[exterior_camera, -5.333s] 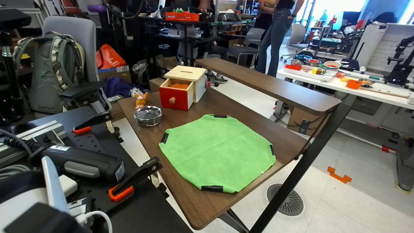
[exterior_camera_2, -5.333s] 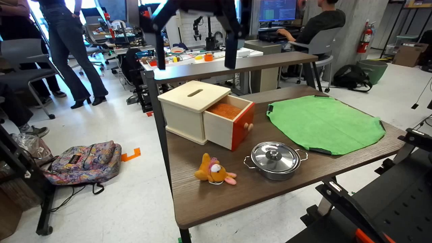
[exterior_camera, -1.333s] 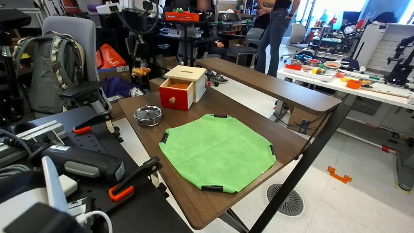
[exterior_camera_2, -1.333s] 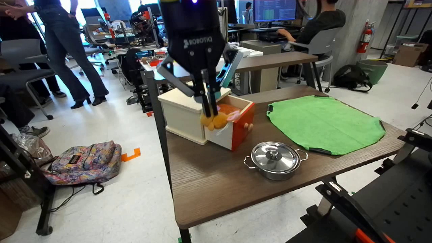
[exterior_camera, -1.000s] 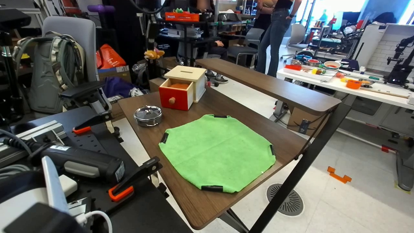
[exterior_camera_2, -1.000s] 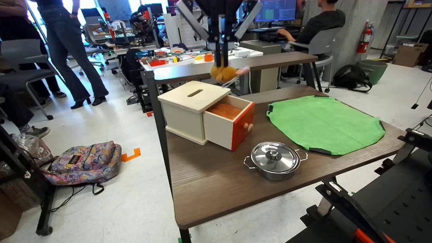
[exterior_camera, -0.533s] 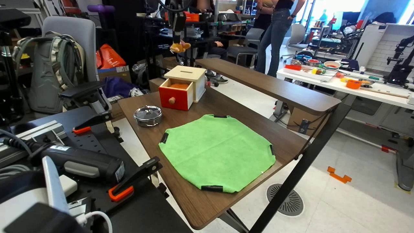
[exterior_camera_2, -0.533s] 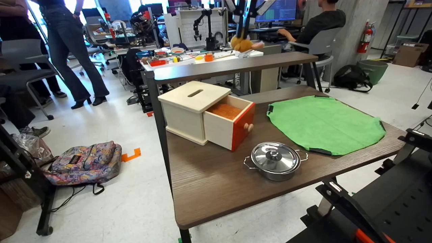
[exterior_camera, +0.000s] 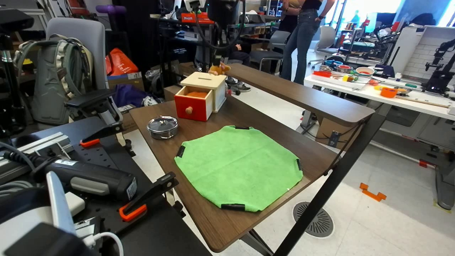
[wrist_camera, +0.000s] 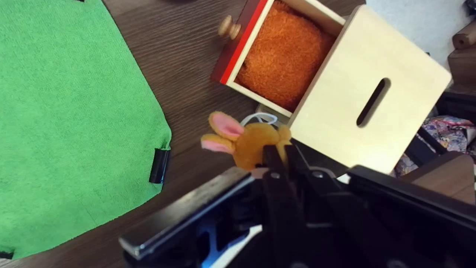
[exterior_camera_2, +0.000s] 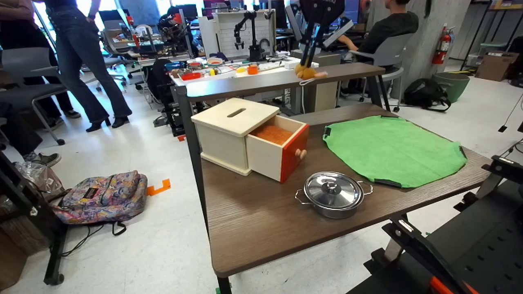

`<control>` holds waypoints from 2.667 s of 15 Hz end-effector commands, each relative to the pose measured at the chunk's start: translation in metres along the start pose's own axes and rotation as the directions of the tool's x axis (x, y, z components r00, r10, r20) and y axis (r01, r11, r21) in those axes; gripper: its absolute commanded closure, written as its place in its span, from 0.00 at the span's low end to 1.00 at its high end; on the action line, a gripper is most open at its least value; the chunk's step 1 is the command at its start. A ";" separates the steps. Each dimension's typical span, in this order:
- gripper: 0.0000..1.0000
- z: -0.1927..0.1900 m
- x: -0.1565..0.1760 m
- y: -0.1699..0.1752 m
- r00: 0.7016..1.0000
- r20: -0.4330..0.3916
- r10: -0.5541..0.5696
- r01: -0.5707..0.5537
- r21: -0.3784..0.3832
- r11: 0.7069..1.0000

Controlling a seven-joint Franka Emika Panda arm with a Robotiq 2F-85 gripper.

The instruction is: Move the orange toy to the right, move it back to the left and slide the green cloth to the left

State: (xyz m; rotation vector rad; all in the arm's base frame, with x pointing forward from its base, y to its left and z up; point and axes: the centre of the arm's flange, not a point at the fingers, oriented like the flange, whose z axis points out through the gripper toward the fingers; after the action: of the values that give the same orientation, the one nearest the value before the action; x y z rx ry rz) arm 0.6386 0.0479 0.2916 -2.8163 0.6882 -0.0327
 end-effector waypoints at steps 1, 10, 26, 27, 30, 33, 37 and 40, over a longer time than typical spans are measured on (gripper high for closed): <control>0.98 0.020 0.034 0.022 0.998 0.028 0.049 -0.051 0.063 0.997; 0.98 0.099 0.060 0.045 0.985 0.075 0.154 -0.155 0.010 0.988; 0.51 0.152 0.049 0.053 0.957 0.075 0.281 -0.277 -0.055 0.959; 0.45 0.144 0.042 0.052 0.960 0.066 0.272 -0.269 -0.043 0.962; 0.23 0.119 0.020 0.048 0.967 0.003 0.253 -0.253 -0.006 0.967; 0.01 0.092 -0.003 0.048 0.972 -0.041 0.230 -0.228 0.037 0.973; 0.00 0.078 -0.008 0.046 0.974 -0.025 0.225 -0.224 0.032 0.974; 0.00 0.073 -0.006 0.046 0.972 -0.036 0.232 -0.231 0.030 0.973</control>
State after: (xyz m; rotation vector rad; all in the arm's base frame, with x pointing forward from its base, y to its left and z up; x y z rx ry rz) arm 0.6278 0.0314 0.1998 -2.7120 1.0120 -0.0389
